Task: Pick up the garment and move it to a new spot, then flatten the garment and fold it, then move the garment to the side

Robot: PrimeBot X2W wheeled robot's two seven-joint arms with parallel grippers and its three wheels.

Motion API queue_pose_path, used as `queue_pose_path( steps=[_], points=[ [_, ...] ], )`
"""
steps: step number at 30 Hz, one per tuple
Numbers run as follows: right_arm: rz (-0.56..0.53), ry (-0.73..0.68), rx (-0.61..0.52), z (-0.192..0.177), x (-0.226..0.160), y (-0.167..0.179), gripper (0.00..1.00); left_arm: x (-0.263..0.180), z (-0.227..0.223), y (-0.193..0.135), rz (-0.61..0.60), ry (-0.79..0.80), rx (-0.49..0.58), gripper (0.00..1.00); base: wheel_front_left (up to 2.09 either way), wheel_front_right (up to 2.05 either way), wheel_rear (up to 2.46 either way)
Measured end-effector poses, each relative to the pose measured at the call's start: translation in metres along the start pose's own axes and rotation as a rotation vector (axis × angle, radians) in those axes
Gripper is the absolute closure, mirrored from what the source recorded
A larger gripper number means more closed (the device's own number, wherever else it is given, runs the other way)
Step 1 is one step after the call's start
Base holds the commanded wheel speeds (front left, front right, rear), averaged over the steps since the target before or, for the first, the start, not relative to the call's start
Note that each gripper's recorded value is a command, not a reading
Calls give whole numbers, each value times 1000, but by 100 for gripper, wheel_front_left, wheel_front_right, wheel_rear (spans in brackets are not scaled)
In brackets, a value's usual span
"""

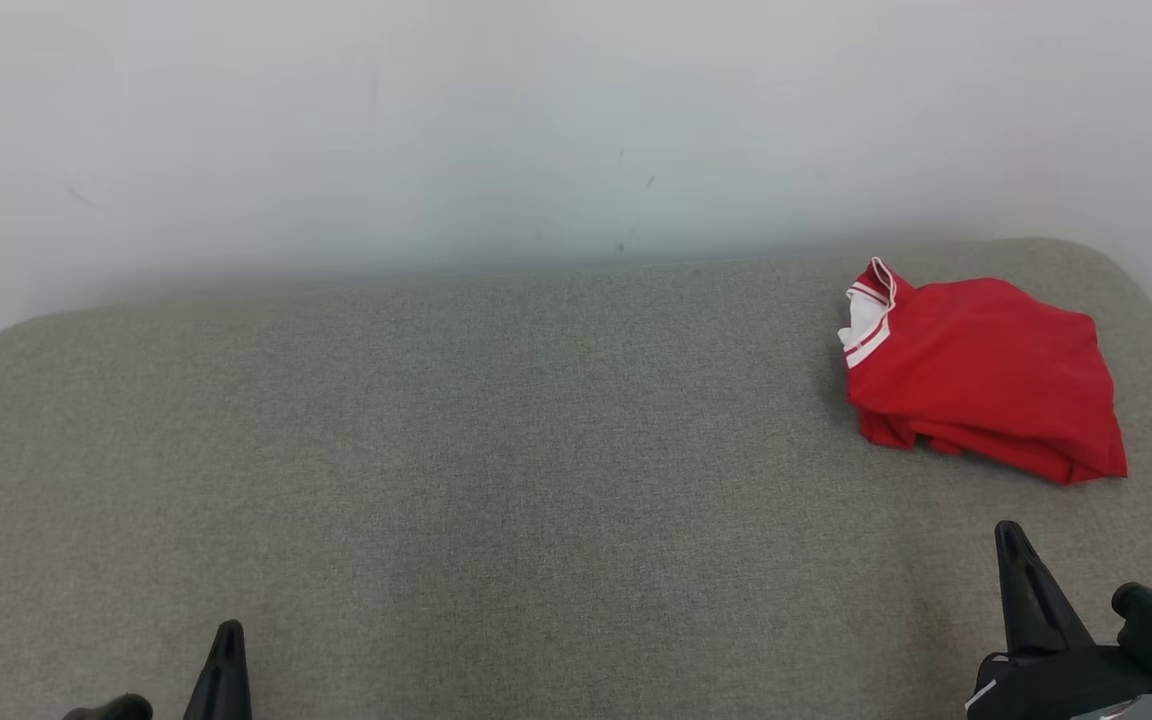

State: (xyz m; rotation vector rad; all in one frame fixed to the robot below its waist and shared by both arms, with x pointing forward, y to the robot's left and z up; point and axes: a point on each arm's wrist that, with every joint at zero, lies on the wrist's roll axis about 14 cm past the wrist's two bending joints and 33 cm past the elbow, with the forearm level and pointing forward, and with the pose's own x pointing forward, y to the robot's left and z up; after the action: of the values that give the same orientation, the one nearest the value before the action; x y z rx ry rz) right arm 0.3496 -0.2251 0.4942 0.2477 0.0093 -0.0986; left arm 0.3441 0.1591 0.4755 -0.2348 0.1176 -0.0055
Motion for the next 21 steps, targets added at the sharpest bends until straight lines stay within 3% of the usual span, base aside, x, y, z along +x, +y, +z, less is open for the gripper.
queue_pose_path(
  steps=[21],
  points=[
    [-49,83,313,-14,6,-4,100,6,-10,12,36,73,-326,100,0,0,0]
  ],
)
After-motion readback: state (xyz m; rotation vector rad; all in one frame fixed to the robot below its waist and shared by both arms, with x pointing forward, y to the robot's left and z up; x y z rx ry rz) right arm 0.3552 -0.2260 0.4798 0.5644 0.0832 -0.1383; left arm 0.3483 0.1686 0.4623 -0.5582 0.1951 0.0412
